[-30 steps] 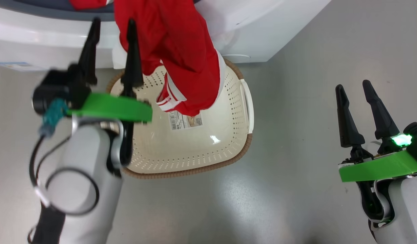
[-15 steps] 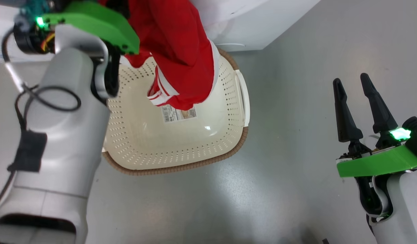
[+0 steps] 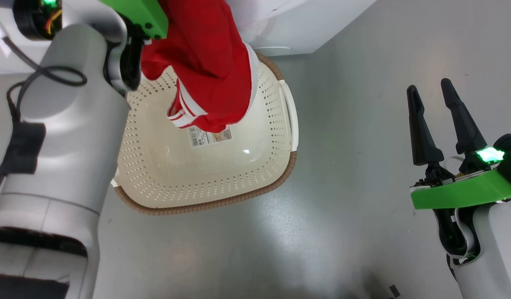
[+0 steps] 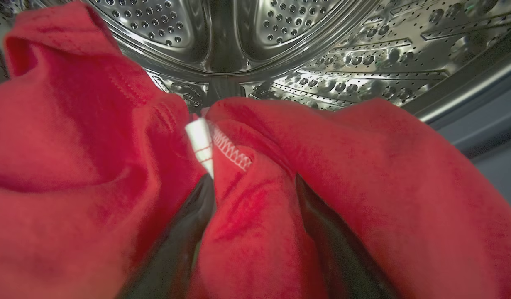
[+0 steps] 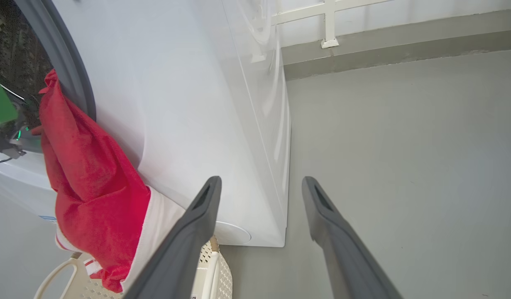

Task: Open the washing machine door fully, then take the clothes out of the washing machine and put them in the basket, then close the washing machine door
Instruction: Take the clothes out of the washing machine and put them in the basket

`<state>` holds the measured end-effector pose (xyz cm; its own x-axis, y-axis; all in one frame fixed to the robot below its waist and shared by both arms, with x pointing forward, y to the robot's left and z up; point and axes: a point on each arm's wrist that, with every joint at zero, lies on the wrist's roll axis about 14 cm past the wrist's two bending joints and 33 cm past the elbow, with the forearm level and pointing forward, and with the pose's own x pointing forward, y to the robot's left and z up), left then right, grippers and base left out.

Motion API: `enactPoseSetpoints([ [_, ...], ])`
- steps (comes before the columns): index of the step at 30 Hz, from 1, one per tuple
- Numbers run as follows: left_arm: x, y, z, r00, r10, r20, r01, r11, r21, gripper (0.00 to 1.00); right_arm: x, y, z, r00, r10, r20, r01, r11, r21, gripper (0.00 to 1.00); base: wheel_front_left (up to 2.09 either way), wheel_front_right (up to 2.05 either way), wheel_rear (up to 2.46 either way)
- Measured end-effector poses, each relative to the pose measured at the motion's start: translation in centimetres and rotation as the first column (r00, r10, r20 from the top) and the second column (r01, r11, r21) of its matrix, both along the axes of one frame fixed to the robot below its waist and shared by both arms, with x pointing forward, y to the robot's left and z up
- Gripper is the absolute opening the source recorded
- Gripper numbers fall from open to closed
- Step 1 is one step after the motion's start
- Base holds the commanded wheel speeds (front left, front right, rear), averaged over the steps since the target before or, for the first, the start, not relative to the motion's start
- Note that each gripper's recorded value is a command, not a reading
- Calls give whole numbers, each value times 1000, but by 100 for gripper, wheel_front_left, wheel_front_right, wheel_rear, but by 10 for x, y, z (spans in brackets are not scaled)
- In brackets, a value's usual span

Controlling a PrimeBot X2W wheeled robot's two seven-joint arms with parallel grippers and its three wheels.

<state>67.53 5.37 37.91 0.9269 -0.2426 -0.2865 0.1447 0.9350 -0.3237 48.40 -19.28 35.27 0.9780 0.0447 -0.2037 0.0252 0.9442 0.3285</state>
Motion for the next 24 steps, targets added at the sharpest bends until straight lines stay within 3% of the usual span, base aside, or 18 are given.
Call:
enactPoseSetpoints([
  [7, 4, -6, -6, 999, -21, -30, 22, 999, 25, 100, -1, -1, -2, 1000, -6, -5, 6, 1000, 0, 100, 0, 0, 0],
  [8, 4, -7, -7, 999, -26, -34, 27, 999, 30, 84, -1, -1, -1, 1000, -7, -4, 7, 1000, 0, 100, 0, 0, 0],
  [9, 4, -9, -8, 999, -32, -39, 33, 999, 26, 61, 0, -1, 0, 1000, -8, -1, 8, 1000, 1, 100, 0, 0, 0],
  [10, 3, -9, -10, 998, -34, -44, 35, 999, 24, 45, 1, -2, 1, 1000, -9, 2, 9, 1000, 1, 100, 0, 0, 0],
  [11, 2, -10, -11, 998, -37, -48, 38, 999, 29, 36, 2, -2, 2, 1000, -10, 7, 10, 1000, 2, 100, 0, 0, 0],
  [13, 1, -10, -13, 998, -37, -51, 38, 999, 29, 2, 4, -2, 4, 1000, -10, 13, 10, 1000, 1, 100, 0, 0, 0],
  [24, 1, -7, -1, 1000, -28, 2, 28, 1000, 0, 0, 6, 2, 5, 1000, -4, 21, 4, 1000, 9, 100, 0, 0, 0],
])
